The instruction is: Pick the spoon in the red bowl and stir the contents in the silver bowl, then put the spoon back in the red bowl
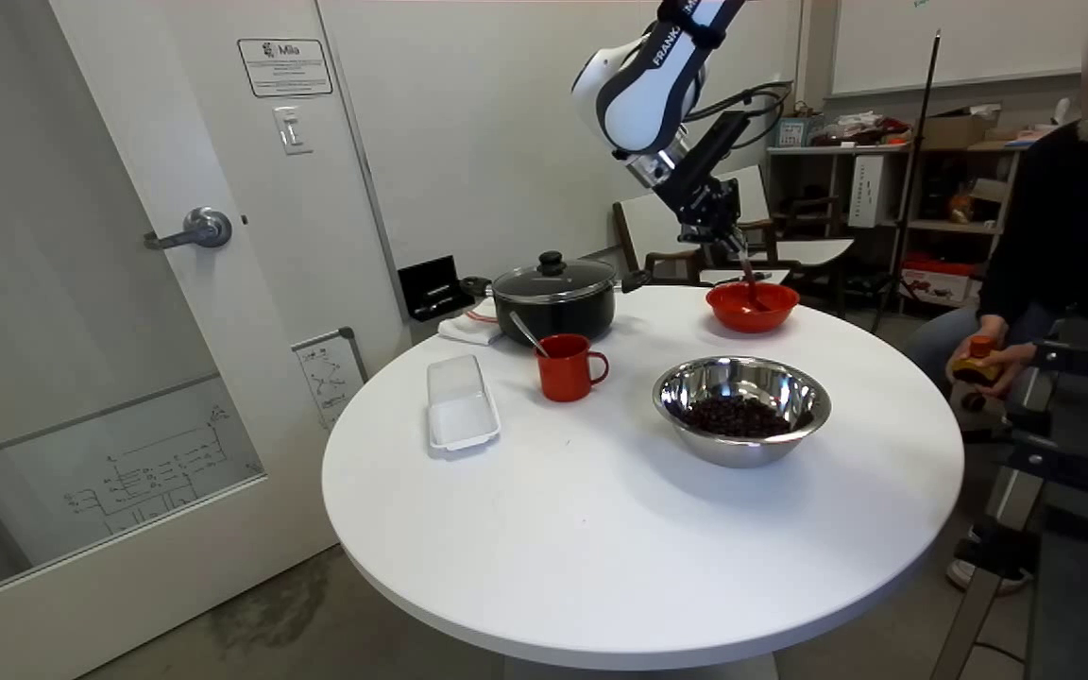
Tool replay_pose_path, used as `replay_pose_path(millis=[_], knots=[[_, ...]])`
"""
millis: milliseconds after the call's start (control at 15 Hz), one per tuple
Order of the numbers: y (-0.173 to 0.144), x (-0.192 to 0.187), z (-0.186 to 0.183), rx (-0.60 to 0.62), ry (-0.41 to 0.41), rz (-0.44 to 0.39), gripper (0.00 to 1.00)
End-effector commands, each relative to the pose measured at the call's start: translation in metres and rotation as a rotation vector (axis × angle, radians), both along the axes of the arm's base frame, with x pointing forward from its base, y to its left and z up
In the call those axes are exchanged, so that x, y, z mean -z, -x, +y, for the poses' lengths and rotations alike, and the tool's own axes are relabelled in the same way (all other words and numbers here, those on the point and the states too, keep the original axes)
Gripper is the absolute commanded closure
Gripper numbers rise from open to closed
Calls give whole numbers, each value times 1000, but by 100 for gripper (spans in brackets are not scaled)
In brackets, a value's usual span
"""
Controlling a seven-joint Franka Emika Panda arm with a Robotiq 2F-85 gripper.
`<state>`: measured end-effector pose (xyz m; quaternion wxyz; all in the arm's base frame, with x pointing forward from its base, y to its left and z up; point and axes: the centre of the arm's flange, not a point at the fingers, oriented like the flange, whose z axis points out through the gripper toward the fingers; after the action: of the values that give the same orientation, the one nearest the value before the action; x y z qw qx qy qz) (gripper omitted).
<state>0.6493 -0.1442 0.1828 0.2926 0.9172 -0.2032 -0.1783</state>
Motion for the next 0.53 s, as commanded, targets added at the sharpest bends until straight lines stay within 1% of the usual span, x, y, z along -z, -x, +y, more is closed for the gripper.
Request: replay_pose_path(millis=[0, 467], knots=[[-11, 1, -2, -28, 20, 20, 99], [-13, 12, 0, -45, 46, 39, 99]])
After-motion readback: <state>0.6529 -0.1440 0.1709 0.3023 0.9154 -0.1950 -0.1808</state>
